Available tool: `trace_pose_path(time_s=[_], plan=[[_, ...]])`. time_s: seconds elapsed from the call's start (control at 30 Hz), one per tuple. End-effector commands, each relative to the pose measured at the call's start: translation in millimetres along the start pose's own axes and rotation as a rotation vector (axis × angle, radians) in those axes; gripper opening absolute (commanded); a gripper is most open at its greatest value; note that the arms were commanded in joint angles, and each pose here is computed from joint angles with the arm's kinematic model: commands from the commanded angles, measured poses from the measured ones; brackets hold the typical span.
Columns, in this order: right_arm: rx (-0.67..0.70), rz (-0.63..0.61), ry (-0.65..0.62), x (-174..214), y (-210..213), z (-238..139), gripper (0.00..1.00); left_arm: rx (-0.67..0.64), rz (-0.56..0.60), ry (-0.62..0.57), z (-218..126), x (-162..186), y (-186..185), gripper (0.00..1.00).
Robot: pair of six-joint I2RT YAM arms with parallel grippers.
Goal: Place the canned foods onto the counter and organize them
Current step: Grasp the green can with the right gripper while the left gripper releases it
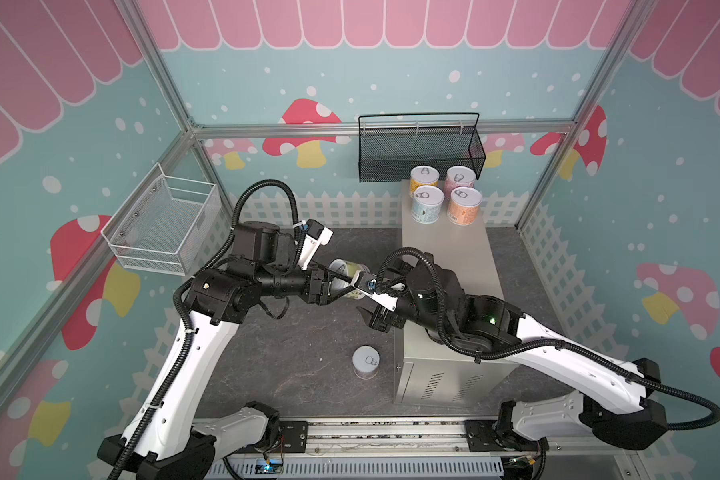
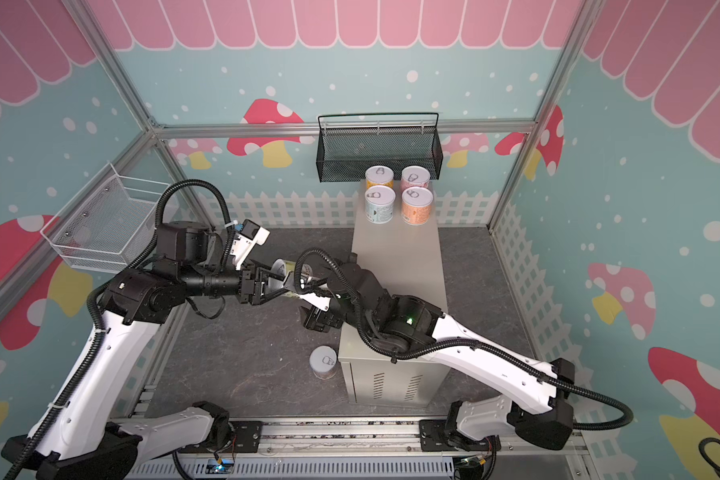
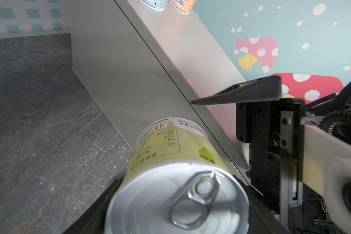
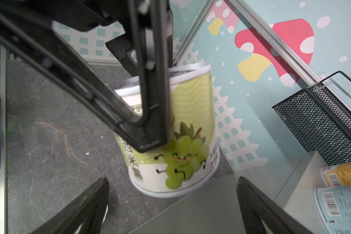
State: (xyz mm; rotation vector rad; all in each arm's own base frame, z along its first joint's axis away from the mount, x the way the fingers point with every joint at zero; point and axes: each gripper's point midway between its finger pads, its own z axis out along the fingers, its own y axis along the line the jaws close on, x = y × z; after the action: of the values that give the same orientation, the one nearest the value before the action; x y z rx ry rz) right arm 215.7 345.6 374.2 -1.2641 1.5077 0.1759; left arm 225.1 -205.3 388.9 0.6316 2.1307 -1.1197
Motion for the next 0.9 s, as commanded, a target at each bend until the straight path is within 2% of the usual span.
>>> trace_pose_path(time_s=[0.0, 0.43, 0.53, 0.73, 0.87], plan=[[0.007, -0.025, -0.055, -20.1, -6.1, -1.3, 0.99, 0.101, 0.123, -0.053, -9.8, -10.4, -30.1, 0.51], [-0.010, -0.057, -0.048, -28.7, -2.3, 16.0, 0.98, 0.093, 0.138, -0.031, -4.7, -4.7, -31.0, 0.51], [-0.010, -0.058, -0.051, -30.1, -2.5, 16.9, 0.94, 0.101, 0.145, -0.024, -3.5, -3.4, -33.4, 0.51], [0.013, -0.048, -0.052, -31.8, -7.5, 15.8, 0.80, 0.100, 0.149, -0.017, -1.9, -1.4, -33.3, 0.52], [0.025, -0.033, -0.068, -35.0, -11.0, 11.8, 0.79, 0.094, 0.148, -0.020, -2.0, -2.3, -33.4, 0.59]])
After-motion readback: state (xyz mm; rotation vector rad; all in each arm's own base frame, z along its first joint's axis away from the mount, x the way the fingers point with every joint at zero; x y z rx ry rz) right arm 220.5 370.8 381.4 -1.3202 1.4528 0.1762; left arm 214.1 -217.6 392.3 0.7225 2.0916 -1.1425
